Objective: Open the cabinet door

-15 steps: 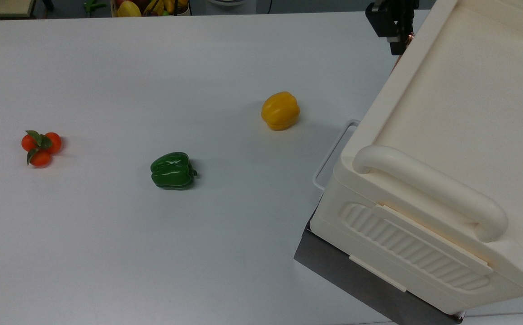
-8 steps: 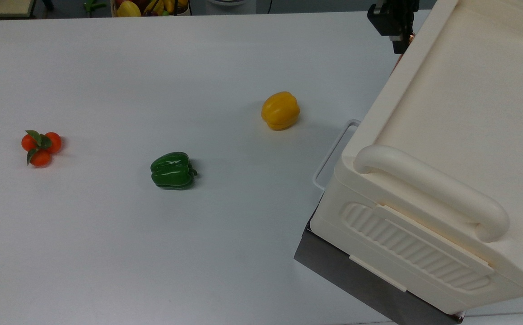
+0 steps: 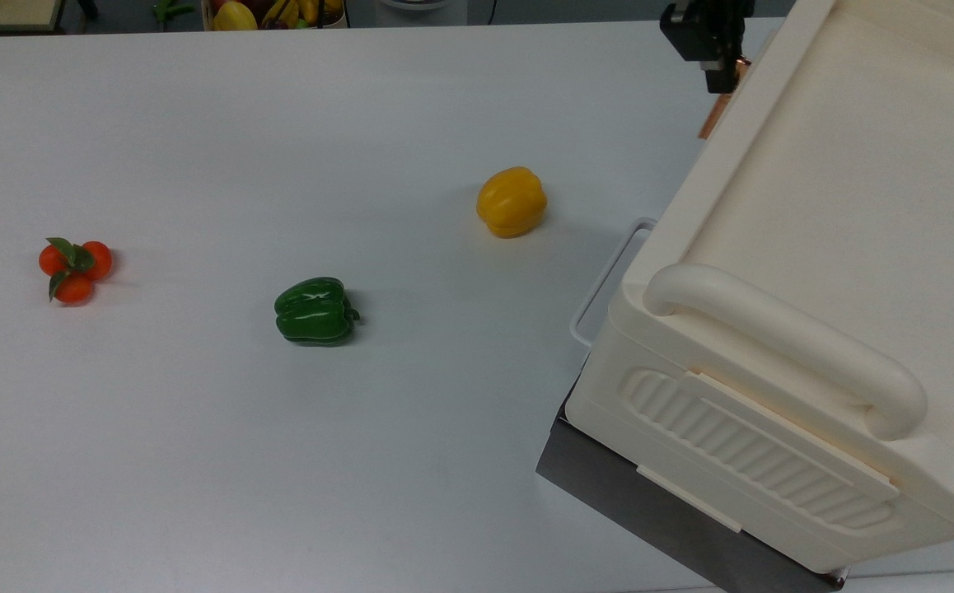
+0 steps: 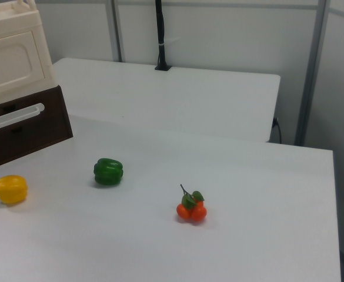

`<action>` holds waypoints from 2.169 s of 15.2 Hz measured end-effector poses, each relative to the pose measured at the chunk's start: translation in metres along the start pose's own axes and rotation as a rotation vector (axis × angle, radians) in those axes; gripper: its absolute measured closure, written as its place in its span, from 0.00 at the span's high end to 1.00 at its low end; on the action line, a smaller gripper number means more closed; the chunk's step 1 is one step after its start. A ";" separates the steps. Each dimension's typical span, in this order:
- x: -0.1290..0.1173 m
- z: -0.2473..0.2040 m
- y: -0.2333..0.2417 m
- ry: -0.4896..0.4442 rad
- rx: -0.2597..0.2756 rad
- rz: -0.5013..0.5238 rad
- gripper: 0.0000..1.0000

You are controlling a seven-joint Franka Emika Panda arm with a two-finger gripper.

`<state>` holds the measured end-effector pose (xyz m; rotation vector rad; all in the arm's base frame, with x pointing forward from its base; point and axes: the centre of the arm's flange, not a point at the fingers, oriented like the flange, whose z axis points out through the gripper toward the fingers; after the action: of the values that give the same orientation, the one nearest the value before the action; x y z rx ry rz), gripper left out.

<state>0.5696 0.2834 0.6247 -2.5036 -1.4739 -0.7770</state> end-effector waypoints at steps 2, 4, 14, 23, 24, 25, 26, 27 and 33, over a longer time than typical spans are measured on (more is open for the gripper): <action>-0.007 -0.007 0.004 -0.027 0.007 0.009 0.15; -0.012 -0.010 0.006 -0.043 0.010 0.016 0.15; -0.041 -0.029 0.026 -0.128 0.029 0.067 0.15; -0.112 -0.046 0.088 -0.181 0.048 0.243 0.42; -0.124 -0.047 0.100 -0.180 0.046 0.271 0.46; -0.130 -0.048 0.105 -0.182 0.041 0.283 0.47; -0.136 -0.051 0.111 -0.183 0.035 0.297 0.51; -0.143 -0.053 0.117 -0.185 0.028 0.311 0.51; -0.175 -0.076 0.148 -0.179 -0.022 0.381 0.59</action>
<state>0.5995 0.0433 0.6244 -2.8069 -0.9810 -0.5164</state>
